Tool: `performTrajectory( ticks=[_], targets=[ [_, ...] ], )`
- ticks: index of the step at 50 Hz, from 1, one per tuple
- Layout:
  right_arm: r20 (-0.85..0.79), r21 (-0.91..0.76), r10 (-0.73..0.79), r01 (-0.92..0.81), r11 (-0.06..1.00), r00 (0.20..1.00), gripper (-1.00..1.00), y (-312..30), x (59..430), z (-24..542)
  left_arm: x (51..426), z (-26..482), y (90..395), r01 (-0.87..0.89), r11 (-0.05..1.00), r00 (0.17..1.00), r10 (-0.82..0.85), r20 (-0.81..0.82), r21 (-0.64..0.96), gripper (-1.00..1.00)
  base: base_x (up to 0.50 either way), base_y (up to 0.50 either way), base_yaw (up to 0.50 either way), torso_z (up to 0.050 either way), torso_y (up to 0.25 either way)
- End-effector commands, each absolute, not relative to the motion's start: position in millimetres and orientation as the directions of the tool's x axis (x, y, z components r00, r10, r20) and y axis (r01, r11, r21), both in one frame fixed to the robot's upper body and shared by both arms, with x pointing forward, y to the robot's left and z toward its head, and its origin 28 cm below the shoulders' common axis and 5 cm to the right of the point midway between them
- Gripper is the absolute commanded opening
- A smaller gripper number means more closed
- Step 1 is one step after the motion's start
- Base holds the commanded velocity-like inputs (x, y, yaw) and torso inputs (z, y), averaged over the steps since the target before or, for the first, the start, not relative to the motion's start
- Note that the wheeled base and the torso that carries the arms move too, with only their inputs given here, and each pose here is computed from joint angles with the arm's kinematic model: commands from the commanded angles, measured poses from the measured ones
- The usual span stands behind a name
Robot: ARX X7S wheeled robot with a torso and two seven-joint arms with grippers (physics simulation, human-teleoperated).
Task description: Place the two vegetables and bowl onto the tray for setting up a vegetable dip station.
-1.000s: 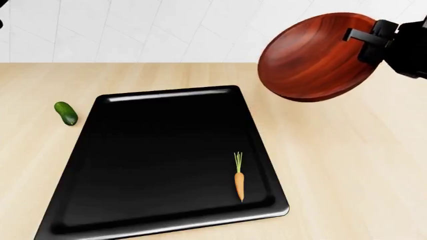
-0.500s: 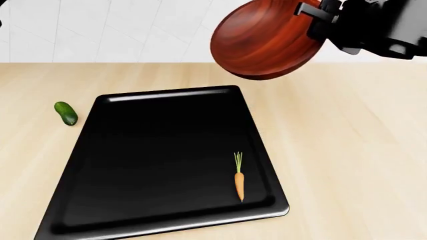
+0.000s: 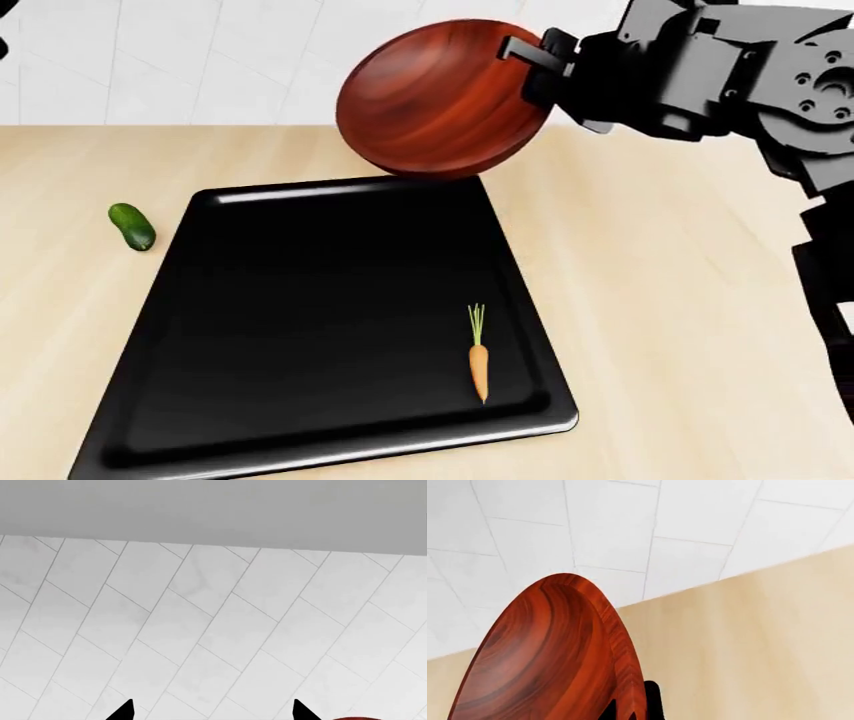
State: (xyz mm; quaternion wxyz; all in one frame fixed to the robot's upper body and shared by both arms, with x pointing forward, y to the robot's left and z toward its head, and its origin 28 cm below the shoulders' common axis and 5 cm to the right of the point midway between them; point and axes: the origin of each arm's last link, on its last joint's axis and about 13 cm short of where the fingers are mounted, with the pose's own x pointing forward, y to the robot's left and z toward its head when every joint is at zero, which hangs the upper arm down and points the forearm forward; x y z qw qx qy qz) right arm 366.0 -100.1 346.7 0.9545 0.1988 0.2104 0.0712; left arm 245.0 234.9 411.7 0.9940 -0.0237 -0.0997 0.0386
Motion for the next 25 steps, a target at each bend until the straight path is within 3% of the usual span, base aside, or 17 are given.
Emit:
performTrajectory(
  ticks=[1, 14, 25],
  targets=[
    [-0.344, 0.458, 0.294, -0.114, 0.882, 0.892, -1.0, -88.6, 358.3, 347.4, 245.0, 411.6, 234.7, -0.072, 0.996, 0.977, 0.082, 0.196, -0.054, 1.0, 0.0, 0.0, 0.0, 0.0, 0.0],
    [-0.306, 0.514, 0.403, -0.207, 0.833, 0.863, -1.0, -74.2, 338.7, 362.1, 245.3, 411.3, 234.3, -0.074, 0.996, 0.978, 0.083, 0.192, -0.051, 1.0, 0.0, 0.0, 0.0, 0.0, 0.0],
    [-0.32, 0.527, 0.408, -0.197, 0.827, 0.855, -1.0, -69.7, 320.8, 358.3, 245.6, 410.9, 234.3, -0.077, 0.996, 0.977, 0.085, 0.194, -0.049, 1.0, 0.0, 0.0, 0.0, 0.0, 0.0]
  ],
)
